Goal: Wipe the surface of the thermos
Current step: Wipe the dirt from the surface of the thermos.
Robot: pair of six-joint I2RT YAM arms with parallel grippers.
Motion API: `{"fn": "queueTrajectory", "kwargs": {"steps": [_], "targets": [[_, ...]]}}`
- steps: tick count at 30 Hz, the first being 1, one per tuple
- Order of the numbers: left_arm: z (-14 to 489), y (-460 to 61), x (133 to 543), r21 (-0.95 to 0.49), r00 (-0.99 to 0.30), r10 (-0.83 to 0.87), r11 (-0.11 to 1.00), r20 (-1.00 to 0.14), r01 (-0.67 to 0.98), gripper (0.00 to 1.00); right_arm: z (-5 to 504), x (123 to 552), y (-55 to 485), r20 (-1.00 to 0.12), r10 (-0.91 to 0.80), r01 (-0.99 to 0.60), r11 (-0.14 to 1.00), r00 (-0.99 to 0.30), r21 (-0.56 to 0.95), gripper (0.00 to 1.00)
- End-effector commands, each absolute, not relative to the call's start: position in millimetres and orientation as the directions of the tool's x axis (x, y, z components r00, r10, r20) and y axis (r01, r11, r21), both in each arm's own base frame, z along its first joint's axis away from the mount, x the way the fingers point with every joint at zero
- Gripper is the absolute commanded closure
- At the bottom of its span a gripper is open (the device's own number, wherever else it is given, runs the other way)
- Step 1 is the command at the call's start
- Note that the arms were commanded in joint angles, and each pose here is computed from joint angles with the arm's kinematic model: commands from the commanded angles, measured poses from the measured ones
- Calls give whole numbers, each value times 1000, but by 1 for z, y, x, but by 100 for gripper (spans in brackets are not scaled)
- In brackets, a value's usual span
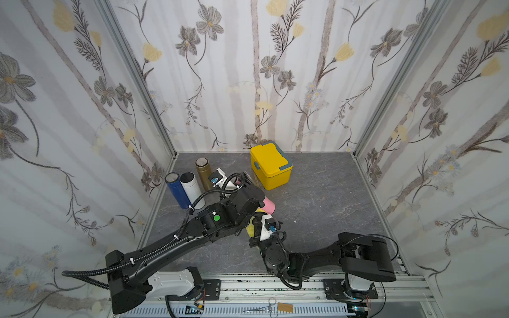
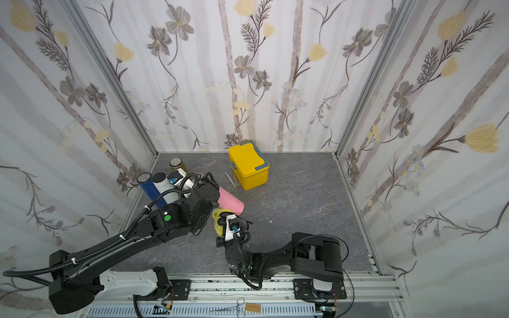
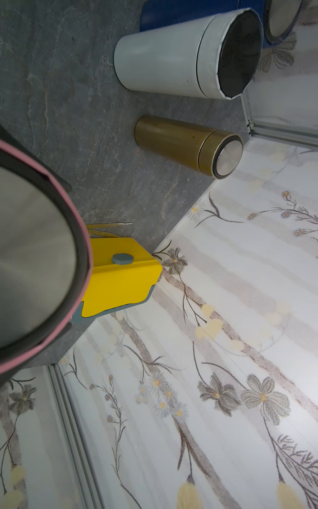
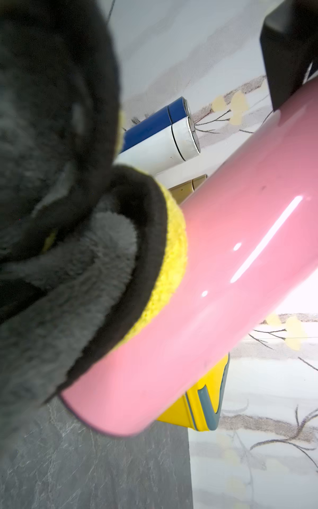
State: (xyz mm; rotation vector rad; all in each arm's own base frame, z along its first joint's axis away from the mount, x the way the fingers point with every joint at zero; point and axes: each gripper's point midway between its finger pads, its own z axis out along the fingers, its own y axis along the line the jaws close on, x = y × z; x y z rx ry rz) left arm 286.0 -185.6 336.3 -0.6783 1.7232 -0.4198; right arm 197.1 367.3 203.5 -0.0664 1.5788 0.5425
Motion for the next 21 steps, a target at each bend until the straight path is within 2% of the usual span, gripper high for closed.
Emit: {"fn": "queueTrajectory", "kwargs": {"steps": [1,4,6,9,13,15,21], "targets": [[351,-201,292,-550,-160,-564,826,-810,-127,100,236,189,371,-907,395,-441,794,-149,418,100],[355,-215,293,-506,-176,-504,862,-846,-33,100,273,178,387,-891,412,-541,714,-190,445,100],[358,-226,292,-479,-179,-463,876,-868,59,100,278,174,388,-879,425,-566,679,-216,467,100],[363,-239,284,-440,-163,-412,873,-896,211,100,257,178,378,-871,425,-547,682,-245,486,100],[371,-241,275,-420,-144,-394,854,-908,308,100,203,185,360,-840,431,-488,684,-329,542,100],[372,-244,273,-386,-128,-364,854,-922,349,100,199,185,354,-839,432,-485,685,-331,544,100],[369,-258,269,-301,-83,-296,844,-952,444,100,258,178,353,-843,457,-555,638,-285,534,100]]}}
